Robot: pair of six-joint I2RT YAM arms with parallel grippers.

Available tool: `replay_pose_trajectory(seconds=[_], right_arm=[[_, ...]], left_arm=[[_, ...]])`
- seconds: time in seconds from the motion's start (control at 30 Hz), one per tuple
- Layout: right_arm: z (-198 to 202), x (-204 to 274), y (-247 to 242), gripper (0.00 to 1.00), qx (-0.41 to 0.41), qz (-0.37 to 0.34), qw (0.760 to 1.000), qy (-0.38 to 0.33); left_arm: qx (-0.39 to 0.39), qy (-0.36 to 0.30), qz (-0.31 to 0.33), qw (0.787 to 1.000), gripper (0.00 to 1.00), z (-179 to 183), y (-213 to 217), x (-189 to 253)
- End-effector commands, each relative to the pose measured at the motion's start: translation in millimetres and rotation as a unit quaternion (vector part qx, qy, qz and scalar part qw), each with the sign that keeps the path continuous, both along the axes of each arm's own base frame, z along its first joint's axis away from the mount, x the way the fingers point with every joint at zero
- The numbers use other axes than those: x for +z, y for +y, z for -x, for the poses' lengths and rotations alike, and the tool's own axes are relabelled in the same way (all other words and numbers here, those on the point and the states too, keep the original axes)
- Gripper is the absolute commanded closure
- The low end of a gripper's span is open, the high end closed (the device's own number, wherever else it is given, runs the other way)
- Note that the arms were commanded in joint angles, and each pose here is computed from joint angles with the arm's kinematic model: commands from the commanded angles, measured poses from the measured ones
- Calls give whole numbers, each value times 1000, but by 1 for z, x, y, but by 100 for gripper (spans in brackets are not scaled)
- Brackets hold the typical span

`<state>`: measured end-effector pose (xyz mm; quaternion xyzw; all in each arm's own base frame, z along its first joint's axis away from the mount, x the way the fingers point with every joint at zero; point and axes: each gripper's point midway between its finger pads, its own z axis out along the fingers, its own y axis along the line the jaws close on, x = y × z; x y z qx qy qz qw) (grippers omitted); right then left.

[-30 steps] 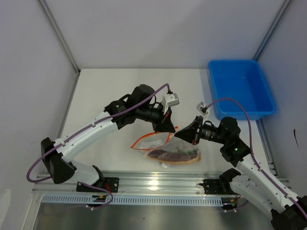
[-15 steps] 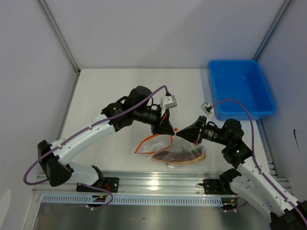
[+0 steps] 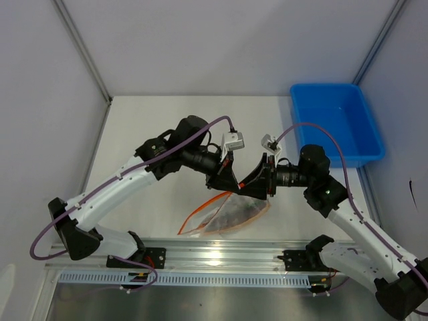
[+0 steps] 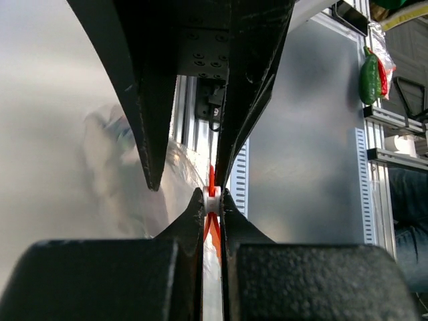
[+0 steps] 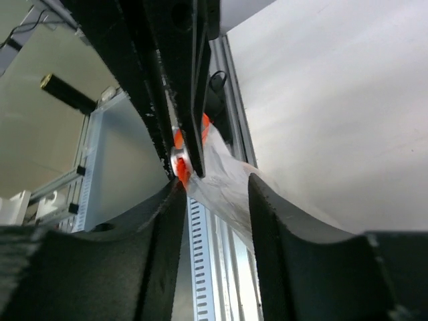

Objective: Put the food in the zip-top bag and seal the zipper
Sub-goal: Zip the zipper food storage bag at the center of the board.

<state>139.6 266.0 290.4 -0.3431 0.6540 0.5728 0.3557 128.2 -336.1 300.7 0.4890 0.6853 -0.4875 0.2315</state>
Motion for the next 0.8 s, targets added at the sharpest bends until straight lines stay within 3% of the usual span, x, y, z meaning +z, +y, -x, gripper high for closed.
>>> replay_pose_trajectory(seconds=[0.0, 0.37, 0.77], right_arm=[[23, 10, 2, 57, 76, 2, 997, -27], [24, 2, 7, 70, 113, 24, 993, -23], [30, 6, 22, 100, 147, 34, 988, -29]], left_arm=[[-14, -10, 20, 1000, 99, -2, -6, 16], [-27, -2, 4, 1000, 100, 0, -5, 8], [-10, 0, -12, 1000, 99, -8, -7, 1]])
